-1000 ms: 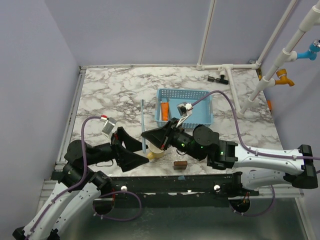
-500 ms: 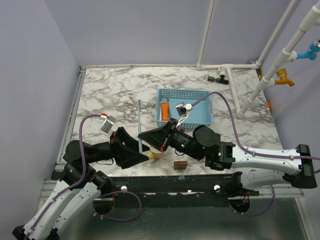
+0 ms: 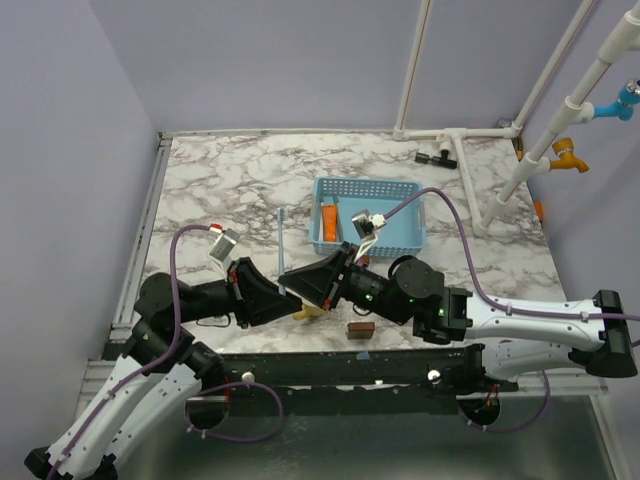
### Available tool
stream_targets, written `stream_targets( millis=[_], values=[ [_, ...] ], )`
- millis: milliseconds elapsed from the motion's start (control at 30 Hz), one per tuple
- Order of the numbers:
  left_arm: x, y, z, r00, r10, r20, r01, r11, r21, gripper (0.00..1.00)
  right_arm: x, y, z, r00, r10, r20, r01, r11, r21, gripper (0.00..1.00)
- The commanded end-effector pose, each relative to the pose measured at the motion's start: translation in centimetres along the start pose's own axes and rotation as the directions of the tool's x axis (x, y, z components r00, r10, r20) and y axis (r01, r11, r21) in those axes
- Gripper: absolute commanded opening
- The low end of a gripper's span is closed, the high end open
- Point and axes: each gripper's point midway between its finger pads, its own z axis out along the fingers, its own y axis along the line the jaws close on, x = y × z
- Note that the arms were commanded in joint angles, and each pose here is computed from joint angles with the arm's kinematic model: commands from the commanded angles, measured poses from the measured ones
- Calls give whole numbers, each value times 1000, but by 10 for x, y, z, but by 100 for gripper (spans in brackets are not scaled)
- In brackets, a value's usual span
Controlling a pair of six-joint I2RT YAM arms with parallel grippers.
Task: Prepare toiletry sets of a toothbrush and toothpaste on the tray
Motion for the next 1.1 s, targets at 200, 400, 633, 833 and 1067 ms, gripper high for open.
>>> stream_targets(
  millis=[200,400,633,833,1067],
  values=[
    [-6,-4,0,999,51,10,-51,999,6,0,5,-11,-14,998,-51,-39,52,998,39,33],
    [7,6,-2,998,30,-57,-32,999,-35,0,4,-17,-28,991,-94,-91,101,991,82,55],
    [27,17,-12,990,21,-142,-35,994,-101,0,0,-17,-45,973,-158,-169,178,978,111,63],
    [42,26,-22,975,9,-222,-45,987,-156,0,-10,-23,-44,953,-204,-224,249,948,198,64],
    [63,20,-33,946,-1,-324,-41,992,-122,0,-24,-13,-43,922,-269,-278,330,922,202,67]
  ],
)
